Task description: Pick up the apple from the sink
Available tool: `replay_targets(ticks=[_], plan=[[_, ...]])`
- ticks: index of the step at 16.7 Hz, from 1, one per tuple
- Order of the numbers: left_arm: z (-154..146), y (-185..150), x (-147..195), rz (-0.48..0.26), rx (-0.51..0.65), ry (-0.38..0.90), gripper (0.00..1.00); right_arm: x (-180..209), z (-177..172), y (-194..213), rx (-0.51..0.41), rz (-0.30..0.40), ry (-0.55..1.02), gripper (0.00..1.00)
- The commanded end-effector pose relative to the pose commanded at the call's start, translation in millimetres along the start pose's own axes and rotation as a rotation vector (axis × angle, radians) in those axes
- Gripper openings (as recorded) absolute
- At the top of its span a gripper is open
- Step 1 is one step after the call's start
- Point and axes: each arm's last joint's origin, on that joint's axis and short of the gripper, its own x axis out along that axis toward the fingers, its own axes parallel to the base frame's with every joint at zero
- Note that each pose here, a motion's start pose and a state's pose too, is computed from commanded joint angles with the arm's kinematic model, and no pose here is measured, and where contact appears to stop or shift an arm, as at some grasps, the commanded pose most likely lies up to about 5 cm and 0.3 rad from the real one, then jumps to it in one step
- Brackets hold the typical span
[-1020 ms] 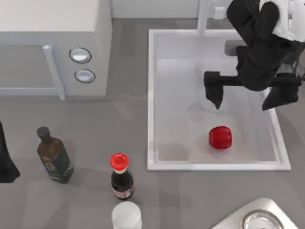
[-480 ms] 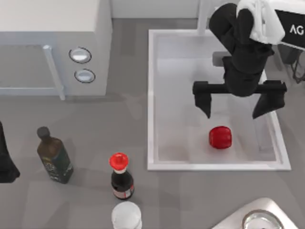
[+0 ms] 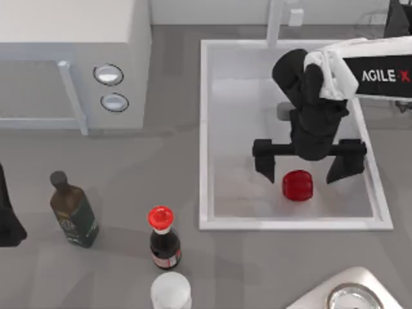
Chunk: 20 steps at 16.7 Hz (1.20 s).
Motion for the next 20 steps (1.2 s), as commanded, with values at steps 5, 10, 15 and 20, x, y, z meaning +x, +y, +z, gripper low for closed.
replay_targets(ticks=[5,10,15,20], plan=[[0,0,0,0.0,0.0,0.0,1.0,63,-6,-2,-0.002,0.0,0.001,1.0],[0,0,0,0.0,0.0,0.0,1.0,68,-8,-2,-0.002,-0.002,0.004,1.0],[0,0,0,0.0,0.0,0.0,1.0,68,-8,-2,-0.002,-0.002,0.004,0.62],[0,0,0,0.0,0.0,0.0,1.0,68,-8,-2,-0.002,-0.002,0.004,0.25]])
